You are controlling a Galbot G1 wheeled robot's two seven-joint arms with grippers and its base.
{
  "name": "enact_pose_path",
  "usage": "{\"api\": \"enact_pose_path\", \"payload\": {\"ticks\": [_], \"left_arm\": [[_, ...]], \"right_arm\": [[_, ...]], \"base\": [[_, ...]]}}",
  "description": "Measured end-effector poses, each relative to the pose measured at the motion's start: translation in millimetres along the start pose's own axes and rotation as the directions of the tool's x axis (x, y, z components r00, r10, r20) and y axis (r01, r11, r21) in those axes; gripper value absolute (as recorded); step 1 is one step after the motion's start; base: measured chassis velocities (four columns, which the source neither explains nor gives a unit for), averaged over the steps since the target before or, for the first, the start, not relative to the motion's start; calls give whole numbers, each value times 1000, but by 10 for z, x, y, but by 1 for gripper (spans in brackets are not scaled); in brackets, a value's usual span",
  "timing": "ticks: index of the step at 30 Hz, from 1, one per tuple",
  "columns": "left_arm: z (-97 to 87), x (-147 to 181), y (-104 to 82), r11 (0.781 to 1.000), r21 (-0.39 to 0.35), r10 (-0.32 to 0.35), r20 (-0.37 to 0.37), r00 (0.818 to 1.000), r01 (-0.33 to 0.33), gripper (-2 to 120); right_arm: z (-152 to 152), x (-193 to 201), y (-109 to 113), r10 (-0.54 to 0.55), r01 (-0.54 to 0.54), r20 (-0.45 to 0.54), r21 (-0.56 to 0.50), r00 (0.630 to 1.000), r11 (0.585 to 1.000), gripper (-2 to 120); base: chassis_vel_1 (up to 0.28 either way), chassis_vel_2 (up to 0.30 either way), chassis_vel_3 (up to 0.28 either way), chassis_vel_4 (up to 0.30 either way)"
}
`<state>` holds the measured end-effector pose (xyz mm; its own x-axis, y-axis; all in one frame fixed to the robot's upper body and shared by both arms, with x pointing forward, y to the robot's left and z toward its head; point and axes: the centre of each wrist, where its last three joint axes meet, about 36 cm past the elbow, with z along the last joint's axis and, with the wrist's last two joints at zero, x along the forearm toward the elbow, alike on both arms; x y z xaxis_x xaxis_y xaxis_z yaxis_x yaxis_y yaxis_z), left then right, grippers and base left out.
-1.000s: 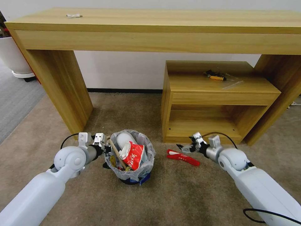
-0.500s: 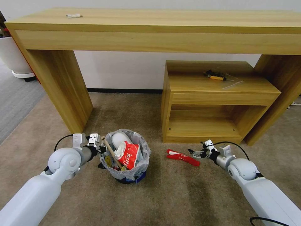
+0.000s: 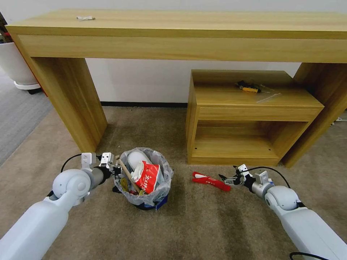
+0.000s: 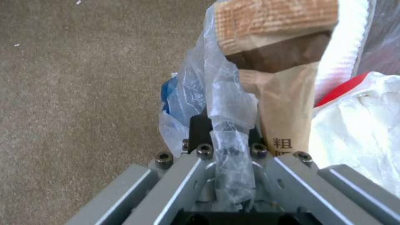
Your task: Pick up the trash bin and place the garbage on the floor into it.
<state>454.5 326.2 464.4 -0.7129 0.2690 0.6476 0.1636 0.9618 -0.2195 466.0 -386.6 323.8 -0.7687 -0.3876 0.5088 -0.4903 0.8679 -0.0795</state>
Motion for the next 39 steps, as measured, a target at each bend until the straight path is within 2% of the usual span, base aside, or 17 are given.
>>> {"api": "enact_pose_path", "payload": {"ticks": [5,10,19,23,29,31,33,39], "left_arm": [[-10,-4,10,1000,0,3,2,1000,-3,0],[-22,8,32,1000,5,7,9,1000,-7,0],[-36,34,68,1000,7,13,17,1000,-13,0],[-22,28,43,1000,13,21,19,1000,-21,0],[5,12,-2,999,17,33,24,999,-33,0],[6,11,-4,999,17,33,24,999,-34,0],[10,9,-24,999,16,38,27,999,-39,0],[30,3,-40,999,10,43,25,999,-44,0]], "right_arm": [[-3,3,15,5,-5,2,-1,1000,1000,100],[-62,166,19,55,-55,49,-10,997,998,100],[145,601,126,112,-111,66,-25,991,994,100],[121,758,207,157,-154,96,-44,983,987,100],[91,1156,522,236,-223,159,-94,959,970,100],[91,1177,541,242,-228,163,-98,957,969,100],[119,1310,664,291,-270,184,-132,939,954,100],[195,1421,699,330,-303,187,-158,925,940,100]], "base": [[0,0,0,0],[0,0,0,0],[0,0,0,0],[0,0,0,0],[0,0,0,0],[0,0,0,0],[0,0,0,0],[0,0,0,0]]}}
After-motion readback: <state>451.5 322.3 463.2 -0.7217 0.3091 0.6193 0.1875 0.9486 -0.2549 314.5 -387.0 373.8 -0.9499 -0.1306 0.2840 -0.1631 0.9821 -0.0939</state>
